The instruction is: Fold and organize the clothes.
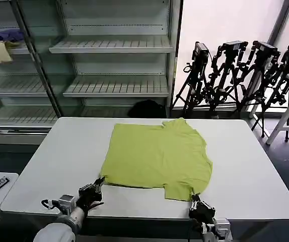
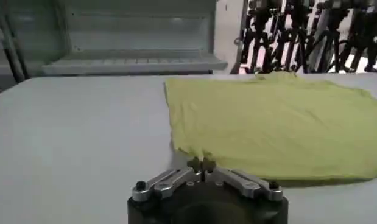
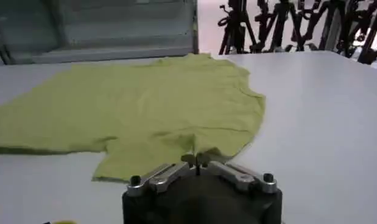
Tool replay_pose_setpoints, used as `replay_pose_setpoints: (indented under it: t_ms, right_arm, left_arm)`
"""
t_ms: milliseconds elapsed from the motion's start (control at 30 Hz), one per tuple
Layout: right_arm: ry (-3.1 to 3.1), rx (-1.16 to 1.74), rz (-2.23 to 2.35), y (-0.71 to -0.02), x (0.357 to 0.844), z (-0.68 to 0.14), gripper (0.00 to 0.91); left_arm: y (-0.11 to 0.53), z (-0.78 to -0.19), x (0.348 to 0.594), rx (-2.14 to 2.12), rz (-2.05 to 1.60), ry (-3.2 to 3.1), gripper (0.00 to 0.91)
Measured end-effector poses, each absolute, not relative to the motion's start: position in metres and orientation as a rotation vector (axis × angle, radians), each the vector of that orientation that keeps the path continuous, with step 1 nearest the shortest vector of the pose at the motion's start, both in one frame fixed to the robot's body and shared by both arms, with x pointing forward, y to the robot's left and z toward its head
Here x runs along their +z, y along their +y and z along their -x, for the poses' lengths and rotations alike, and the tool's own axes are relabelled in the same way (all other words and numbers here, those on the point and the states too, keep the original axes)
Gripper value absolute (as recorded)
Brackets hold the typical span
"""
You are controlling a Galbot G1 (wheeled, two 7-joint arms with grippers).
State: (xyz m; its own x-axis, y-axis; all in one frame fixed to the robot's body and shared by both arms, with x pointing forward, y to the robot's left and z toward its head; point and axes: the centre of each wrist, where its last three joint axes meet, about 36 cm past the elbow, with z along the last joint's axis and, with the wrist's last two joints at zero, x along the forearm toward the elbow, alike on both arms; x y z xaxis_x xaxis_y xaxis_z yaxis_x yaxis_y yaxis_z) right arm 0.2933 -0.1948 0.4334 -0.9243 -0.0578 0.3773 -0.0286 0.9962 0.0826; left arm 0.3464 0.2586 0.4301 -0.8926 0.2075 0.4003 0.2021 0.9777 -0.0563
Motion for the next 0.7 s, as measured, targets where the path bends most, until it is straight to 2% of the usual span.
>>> replay_pose_setpoints:
  t_ms: [400, 700]
  right_arm:
    - [-2.8, -0.09, -0.05, -0.198, 0.443, -0.335, 0.0]
    - [-2.823, -0.087, -0.054, -0.201, 0.448, -0.371, 0.0]
  left_arm:
    - [0.26, -0.372, 0.444, 0.074, 0.282, -2.758, 0.0]
    - [0.258, -0.398, 0.441, 0.074, 0.272, -2.767, 0.0]
